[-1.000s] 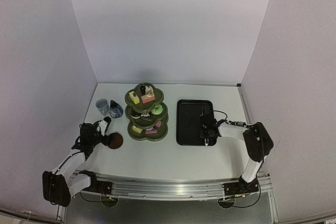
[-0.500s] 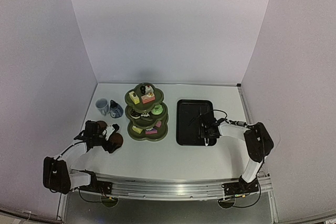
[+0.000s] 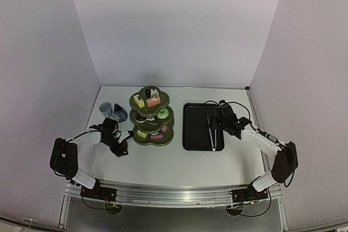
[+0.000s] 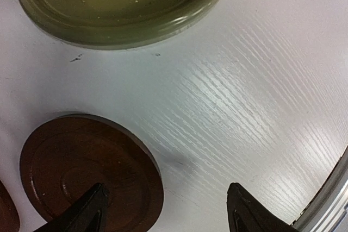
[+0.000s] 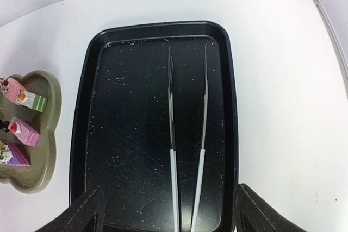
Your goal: Serve the afternoon tea
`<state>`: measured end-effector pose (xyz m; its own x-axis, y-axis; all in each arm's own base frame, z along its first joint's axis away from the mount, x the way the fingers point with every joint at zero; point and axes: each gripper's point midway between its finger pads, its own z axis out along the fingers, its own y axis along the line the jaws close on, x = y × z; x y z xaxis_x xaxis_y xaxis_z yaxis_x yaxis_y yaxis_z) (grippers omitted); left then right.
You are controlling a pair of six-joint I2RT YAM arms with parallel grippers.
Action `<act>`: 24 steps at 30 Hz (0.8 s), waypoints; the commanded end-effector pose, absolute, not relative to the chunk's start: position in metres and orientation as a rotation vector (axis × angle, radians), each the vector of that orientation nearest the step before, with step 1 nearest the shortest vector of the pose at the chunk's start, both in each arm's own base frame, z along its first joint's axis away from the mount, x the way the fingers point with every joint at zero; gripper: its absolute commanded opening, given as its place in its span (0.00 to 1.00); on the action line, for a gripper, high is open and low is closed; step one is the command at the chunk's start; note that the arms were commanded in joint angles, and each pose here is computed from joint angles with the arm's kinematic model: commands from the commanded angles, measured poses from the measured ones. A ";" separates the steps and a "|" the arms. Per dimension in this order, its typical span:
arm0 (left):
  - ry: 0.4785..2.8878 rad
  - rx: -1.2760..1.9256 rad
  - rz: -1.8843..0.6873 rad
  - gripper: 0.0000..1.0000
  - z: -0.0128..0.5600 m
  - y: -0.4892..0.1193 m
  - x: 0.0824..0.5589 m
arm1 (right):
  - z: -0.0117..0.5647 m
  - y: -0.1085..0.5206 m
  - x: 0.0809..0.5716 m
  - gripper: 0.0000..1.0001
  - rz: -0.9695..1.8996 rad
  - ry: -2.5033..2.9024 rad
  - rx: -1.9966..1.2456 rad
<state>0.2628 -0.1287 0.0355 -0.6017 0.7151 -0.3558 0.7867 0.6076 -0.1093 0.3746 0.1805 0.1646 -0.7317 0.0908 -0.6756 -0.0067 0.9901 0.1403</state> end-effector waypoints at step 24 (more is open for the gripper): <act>2.595 1.773 -0.361 0.38 -0.007 -0.172 0.163 | 0.220 0.172 0.350 0.77 0.208 2.258 -0.069</act>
<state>0.2513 -0.1445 0.0078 -0.5002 0.8406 -0.2077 0.8598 0.5106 -0.0038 0.3568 0.1705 0.1920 -0.6874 0.0395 -0.7252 -0.0658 0.9910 0.1164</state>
